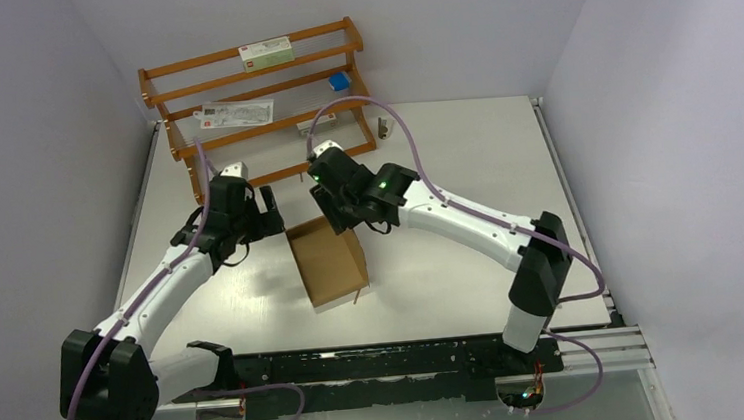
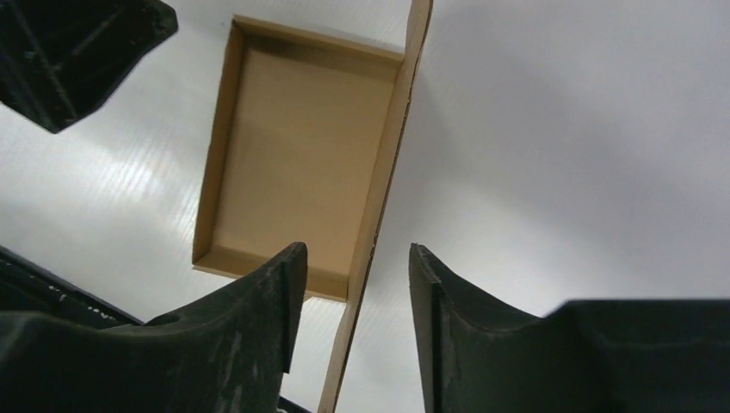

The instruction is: Fold the paper box

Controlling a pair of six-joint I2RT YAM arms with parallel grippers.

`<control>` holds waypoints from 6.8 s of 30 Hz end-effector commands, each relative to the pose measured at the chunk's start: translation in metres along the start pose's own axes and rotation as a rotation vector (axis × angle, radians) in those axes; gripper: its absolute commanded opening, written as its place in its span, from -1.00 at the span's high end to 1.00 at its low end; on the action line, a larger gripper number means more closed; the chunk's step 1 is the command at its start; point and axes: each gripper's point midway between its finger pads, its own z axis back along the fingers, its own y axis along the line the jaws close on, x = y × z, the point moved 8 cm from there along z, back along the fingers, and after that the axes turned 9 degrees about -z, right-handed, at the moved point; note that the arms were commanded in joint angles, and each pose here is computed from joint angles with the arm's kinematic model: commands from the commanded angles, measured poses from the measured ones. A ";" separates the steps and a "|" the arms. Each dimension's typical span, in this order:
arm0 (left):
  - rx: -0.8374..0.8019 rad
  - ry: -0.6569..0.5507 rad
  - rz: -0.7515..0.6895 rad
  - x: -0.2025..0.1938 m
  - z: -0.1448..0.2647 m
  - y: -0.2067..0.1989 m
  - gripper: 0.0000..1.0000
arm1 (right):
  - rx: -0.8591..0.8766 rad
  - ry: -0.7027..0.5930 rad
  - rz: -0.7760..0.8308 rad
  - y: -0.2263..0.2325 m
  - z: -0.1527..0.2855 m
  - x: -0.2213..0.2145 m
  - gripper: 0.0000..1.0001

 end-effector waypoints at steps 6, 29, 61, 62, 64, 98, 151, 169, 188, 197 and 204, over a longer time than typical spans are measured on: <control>-0.158 -0.088 -0.173 0.017 0.008 -0.006 -0.86 | -0.079 0.074 0.164 -0.004 -0.011 -0.002 0.58; -0.362 -0.313 -0.449 0.049 0.034 -0.021 -0.85 | 0.372 -0.075 0.823 -0.076 -0.033 0.072 0.86; -0.473 -0.325 -0.651 0.139 -0.015 -0.044 -0.75 | 0.186 -0.557 0.183 -0.111 0.073 0.079 -1.00; -0.476 -0.326 -0.658 0.141 -0.018 -0.045 -0.74 | 0.177 -0.552 0.173 -0.113 0.075 0.075 -1.00; -0.485 -0.331 -0.670 0.143 -0.023 -0.046 -0.74 | 0.136 -0.535 0.148 -0.118 0.076 0.068 -1.00; -0.975 -0.220 -0.977 0.142 -0.111 -0.065 -0.16 | 0.323 -0.162 0.322 -0.206 -0.043 0.016 0.03; -0.365 -0.162 -0.351 0.085 -0.032 -0.115 0.89 | -0.220 -0.219 -0.272 -0.122 -0.062 0.029 1.00; -0.342 -0.213 -0.065 0.072 -0.034 -0.131 0.84 | -0.386 -0.244 -0.458 -0.096 -0.079 0.018 1.00; -0.292 -0.240 -0.195 0.061 -0.026 -0.109 0.18 | -0.380 -0.299 -0.272 -0.111 -0.064 0.000 0.53; -0.442 -0.269 -0.363 0.058 -0.024 -0.063 -0.07 | -0.095 -0.351 -0.051 -0.138 -0.042 -0.006 -0.31; -0.591 -0.241 -0.456 0.050 -0.024 -0.043 -0.10 | 0.088 -0.352 0.053 -0.175 -0.032 -0.021 -0.58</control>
